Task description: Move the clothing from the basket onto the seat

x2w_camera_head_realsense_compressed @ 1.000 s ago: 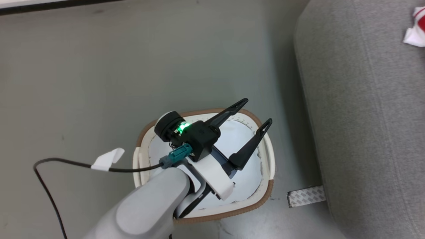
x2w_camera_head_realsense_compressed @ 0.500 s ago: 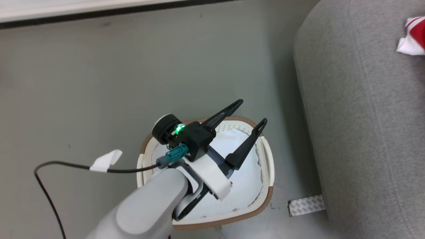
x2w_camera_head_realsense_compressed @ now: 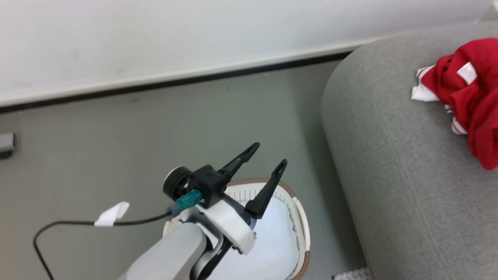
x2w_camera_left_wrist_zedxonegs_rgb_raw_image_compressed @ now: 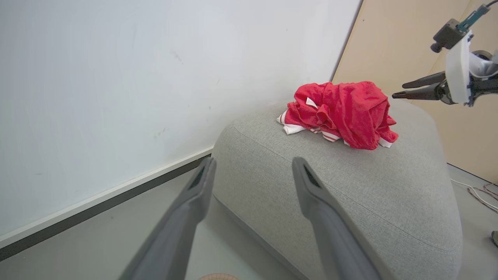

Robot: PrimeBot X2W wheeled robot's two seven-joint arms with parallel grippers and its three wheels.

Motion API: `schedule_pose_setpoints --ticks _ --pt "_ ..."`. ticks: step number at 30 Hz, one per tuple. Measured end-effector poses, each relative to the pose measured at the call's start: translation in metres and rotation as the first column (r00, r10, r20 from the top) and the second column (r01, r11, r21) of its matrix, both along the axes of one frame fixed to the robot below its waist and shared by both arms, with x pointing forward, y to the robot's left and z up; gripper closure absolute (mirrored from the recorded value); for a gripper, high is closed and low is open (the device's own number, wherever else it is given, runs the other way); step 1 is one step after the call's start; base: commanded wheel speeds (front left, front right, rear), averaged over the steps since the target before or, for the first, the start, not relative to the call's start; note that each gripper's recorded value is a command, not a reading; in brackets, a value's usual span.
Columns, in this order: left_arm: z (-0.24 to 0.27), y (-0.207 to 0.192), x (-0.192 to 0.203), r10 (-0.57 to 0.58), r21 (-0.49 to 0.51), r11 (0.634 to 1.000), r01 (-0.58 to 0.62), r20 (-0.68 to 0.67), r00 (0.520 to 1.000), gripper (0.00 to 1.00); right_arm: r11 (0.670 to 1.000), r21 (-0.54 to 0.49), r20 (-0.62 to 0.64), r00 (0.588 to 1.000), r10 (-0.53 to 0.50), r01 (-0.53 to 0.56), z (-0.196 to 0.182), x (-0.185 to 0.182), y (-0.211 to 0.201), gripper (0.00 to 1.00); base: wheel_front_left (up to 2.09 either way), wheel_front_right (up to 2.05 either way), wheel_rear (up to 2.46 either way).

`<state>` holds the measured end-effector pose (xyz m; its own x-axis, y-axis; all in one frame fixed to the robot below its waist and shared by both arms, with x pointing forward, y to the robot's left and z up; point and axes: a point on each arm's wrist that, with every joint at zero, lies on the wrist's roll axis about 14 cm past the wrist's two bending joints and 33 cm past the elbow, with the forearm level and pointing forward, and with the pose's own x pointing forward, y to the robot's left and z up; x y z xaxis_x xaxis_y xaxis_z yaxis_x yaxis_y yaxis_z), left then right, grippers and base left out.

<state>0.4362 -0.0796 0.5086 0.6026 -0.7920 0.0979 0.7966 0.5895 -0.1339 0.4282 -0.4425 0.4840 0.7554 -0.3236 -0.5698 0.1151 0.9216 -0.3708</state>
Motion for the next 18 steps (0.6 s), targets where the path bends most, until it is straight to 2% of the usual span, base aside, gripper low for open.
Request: schedule_pose_setpoints --ticks 4,8,12,18 --pt "0.019 0.011 -0.007 0.045 -0.007 0.999 -0.045 0.033 0.998 0.0 0.998 -0.009 0.104 0.993 0.058 -0.058 0.039 -0.003 0.007 0.0 0.0 0.0 0.0" --pt "0.045 0.031 -0.009 0.122 -0.035 0.992 -0.12 0.083 0.989 0.0 0.992 -0.012 0.258 0.958 0.127 -0.128 0.081 0.002 0.025 0.0 0.0 0.0 0.0" --pt "0.065 0.062 -0.011 0.227 -0.058 0.973 -0.222 0.116 0.967 0.0 0.976 -0.028 0.412 0.887 0.208 -0.215 0.12 0.009 0.052 0.0 0.0 0.0 0.0" --pt "0.074 0.12 -0.017 0.403 -0.081 0.915 -0.396 0.12 0.907 0.0 0.937 -0.006 0.561 0.775 0.292 -0.348 0.136 0.017 0.108 0.0 0.0 0.0 0.0"
